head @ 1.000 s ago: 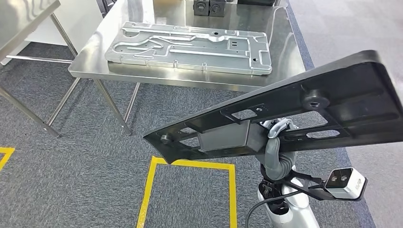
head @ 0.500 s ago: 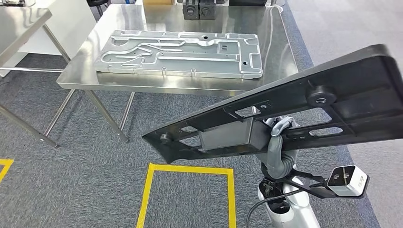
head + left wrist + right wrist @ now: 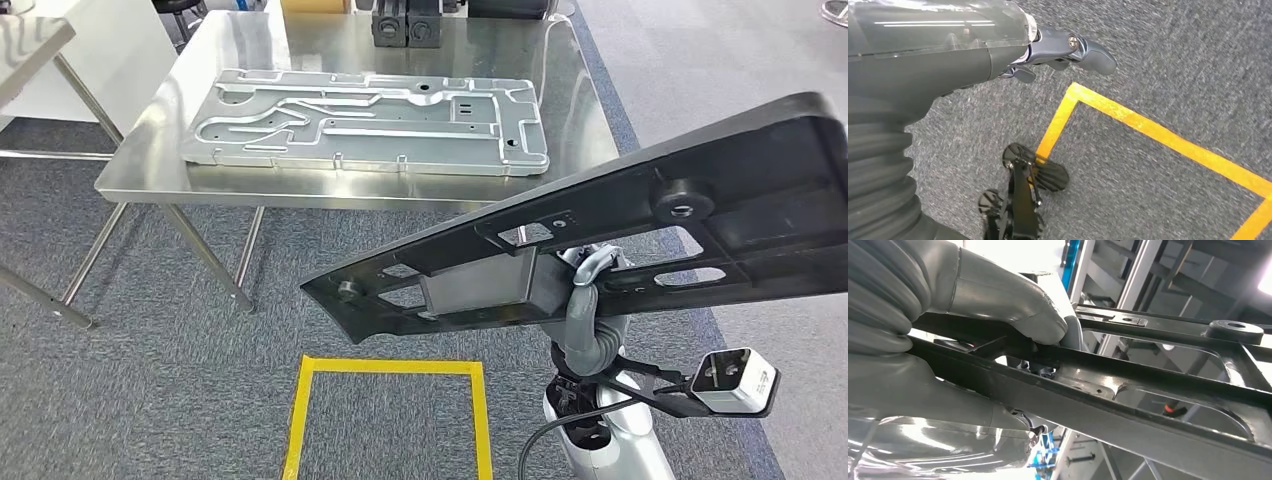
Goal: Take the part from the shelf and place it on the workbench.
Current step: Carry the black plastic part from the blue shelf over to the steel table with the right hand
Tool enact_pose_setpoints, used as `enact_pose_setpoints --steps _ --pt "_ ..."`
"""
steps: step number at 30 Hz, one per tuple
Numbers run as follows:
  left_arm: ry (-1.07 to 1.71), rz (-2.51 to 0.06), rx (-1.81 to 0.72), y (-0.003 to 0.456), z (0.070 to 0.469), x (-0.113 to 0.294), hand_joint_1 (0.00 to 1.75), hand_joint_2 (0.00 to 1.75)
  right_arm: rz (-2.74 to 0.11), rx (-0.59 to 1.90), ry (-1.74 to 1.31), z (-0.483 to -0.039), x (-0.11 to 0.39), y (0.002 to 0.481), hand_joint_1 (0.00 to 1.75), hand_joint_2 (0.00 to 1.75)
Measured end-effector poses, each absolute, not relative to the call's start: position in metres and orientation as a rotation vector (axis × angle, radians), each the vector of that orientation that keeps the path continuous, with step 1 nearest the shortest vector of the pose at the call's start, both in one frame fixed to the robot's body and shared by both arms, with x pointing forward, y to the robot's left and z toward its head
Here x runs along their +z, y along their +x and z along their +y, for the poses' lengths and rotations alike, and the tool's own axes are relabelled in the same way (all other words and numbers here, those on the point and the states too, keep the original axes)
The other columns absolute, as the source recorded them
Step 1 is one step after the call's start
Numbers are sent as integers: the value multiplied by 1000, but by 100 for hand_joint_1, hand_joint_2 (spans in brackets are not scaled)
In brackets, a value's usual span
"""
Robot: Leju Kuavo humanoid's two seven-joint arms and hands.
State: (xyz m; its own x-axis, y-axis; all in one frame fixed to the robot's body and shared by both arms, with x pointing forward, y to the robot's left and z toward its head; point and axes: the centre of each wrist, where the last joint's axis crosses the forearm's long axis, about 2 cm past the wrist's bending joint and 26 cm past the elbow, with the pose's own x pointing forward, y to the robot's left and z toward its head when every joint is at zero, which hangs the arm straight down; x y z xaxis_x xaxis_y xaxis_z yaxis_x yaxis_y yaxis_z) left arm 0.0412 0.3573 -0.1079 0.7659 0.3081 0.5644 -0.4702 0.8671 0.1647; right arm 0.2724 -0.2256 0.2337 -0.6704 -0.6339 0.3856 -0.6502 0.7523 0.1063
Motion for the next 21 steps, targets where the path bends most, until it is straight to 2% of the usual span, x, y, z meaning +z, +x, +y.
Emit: enact_pose_setpoints --steps 21 --pt "330 -540 450 36 360 -108 0 175 -2616 63 912 -227 240 257 175 175"
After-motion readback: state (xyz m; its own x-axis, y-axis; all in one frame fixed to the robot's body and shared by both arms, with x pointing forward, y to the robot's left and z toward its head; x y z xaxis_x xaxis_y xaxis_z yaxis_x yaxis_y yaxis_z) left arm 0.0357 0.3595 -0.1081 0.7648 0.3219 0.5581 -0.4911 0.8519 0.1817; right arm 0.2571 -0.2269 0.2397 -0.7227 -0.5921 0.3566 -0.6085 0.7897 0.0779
